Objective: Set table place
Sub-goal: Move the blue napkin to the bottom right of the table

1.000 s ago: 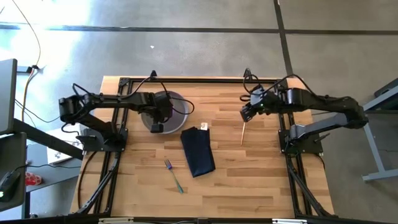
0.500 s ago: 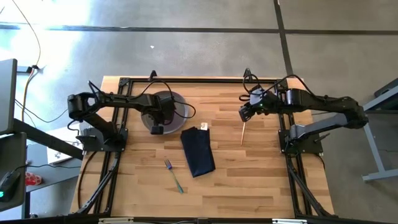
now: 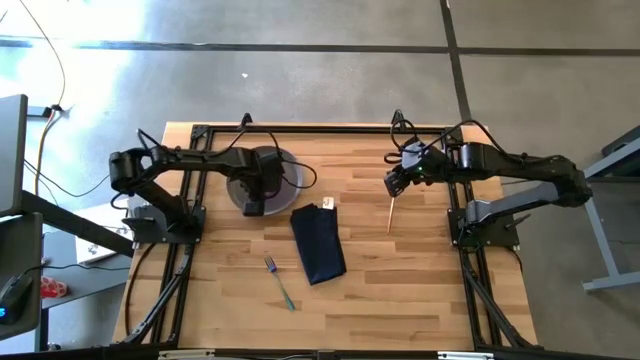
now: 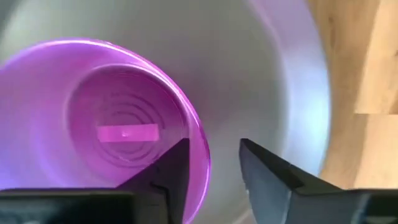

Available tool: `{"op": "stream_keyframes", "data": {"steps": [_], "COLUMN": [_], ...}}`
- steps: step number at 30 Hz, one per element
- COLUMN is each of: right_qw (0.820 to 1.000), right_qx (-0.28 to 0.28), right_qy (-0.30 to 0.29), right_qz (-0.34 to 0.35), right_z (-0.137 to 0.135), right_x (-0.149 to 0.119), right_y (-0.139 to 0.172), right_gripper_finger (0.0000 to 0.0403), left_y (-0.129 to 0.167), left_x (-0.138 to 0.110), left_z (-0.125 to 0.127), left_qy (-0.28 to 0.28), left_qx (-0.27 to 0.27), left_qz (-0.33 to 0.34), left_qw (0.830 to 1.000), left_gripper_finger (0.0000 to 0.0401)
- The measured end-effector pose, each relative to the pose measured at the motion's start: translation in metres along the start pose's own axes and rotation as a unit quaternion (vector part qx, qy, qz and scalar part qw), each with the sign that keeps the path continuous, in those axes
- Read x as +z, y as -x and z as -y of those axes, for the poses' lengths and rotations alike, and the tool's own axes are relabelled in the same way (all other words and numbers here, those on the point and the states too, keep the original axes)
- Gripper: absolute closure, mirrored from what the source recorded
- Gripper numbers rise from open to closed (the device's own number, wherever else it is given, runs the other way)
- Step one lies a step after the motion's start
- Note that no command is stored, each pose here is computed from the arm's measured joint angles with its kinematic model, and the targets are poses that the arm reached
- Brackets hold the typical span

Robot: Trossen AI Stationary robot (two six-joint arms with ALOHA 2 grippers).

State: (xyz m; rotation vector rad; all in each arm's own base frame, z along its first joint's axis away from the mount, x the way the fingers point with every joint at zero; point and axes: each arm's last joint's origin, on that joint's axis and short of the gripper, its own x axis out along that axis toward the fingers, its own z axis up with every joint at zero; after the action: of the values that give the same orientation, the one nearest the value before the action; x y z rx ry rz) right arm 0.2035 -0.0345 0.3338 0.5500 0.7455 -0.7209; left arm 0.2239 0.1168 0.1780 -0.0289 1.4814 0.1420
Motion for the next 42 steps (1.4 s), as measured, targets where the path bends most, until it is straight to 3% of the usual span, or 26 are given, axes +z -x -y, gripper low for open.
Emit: {"op": "stream_keyframes", "data": {"steps": [5,9,11,14,21,25,31,37,42], "right_qw": [1.000,0.997,0.994,0.989,0.985,0.979,0.967,0.952,0.950], "right_qx": [0.026,0.070,0.096,0.128,0.115,0.125,0.116,0.053,0.049], "right_qy": [0.003,0.022,0.046,0.070,0.084,0.108,0.175,0.225,0.218], "right_qz": [-0.017,-0.037,-0.033,-0.035,-0.100,-0.120,-0.143,-0.200,-0.217], "right_z": [-0.010,-0.038,-0.057,-0.083,-0.120,-0.155,-0.205,-0.218,-0.220], "right_x": [0.001,-0.001,-0.002,-0.009,-0.043,-0.055,-0.064,-0.077,-0.086], "right_y": [-0.010,-0.038,-0.057,-0.087,-0.153,-0.175,-0.197,-0.223,-0.239], "right_gripper_finger": [0.0270,0.0364,0.0391,0.0396,0.0402,0.0403,0.0403,0.0403,0.0403], "left_y": [0.039,0.087,0.112,0.149,0.211,0.225,0.231,0.230,0.230], "left_x": [0.012,0.017,0.014,0.001,-0.043,-0.063,-0.082,-0.086,-0.086], "left_z": [-0.002,0.003,0.007,0.012,0.020,0.023,0.027,0.029,0.029], "left_qy": [-0.014,-0.023,-0.019,0.001,0.054,0.069,0.077,0.074,0.072], "left_qx": [0.017,0.063,0.087,0.124,0.204,0.238,0.238,0.234,0.227], "left_qz": [0.038,0.083,0.093,0.096,0.125,0.150,0.150,0.135,0.134], "left_qw": [0.999,0.994,0.992,0.988,0.969,0.957,0.956,0.960,0.962], "left_gripper_finger": [0.0220,0.0211,0.0213,0.0218,0.0218,0.0217,0.0217,0.0217,0.0217]}}
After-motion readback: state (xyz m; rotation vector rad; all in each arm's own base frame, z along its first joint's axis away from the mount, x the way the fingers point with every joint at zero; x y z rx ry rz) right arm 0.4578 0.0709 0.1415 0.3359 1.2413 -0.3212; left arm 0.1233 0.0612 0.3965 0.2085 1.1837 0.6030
